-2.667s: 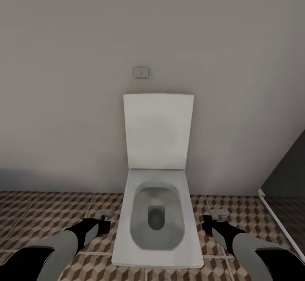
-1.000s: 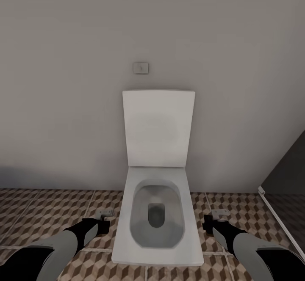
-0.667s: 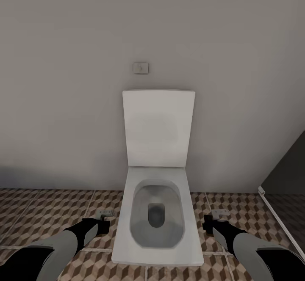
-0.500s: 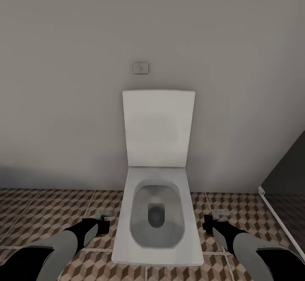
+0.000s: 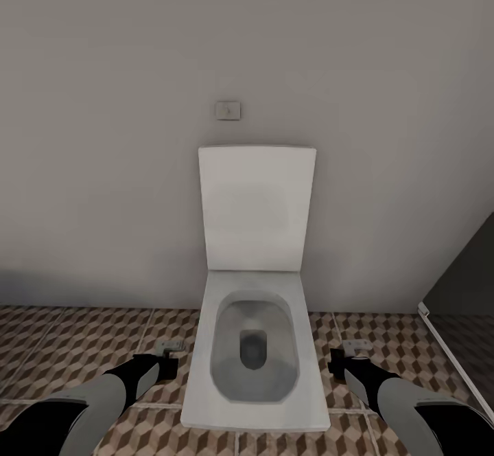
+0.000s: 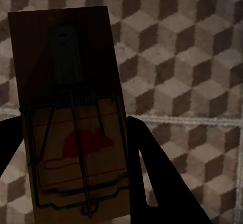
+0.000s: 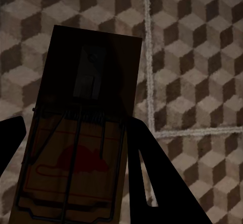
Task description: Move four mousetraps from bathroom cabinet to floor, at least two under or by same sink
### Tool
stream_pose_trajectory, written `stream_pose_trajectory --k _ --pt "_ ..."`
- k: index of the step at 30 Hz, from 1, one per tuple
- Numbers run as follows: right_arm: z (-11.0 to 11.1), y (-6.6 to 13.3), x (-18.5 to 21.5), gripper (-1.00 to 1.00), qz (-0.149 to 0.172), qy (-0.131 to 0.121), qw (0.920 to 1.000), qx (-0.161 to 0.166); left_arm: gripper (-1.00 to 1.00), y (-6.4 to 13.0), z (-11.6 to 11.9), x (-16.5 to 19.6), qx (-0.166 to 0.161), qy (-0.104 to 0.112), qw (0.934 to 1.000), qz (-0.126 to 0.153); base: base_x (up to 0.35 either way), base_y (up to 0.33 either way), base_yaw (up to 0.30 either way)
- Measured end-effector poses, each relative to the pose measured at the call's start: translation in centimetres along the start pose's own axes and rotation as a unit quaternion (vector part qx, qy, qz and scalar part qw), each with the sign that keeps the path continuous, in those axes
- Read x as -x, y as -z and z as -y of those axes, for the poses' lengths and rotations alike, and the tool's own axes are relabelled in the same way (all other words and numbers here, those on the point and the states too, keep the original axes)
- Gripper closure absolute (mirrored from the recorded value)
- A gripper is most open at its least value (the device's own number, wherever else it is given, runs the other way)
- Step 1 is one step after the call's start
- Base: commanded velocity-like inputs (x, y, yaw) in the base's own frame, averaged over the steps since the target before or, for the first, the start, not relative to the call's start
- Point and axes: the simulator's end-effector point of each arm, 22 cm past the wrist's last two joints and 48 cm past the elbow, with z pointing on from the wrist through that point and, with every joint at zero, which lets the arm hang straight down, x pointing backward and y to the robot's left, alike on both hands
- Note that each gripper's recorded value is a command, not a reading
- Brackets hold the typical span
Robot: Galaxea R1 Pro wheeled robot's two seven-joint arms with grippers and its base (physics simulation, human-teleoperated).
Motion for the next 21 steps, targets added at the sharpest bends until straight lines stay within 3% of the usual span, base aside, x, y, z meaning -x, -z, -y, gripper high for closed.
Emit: stream_pose_trajectory --k 21 --pt "0.06 -0.01 -0.01 1.0 0.0 0.0 1.0 0.0 1.0 -0.01 -0.09 -0.04 0.0 0.0 1.0 -0.001 0.0 0.0 0.0"
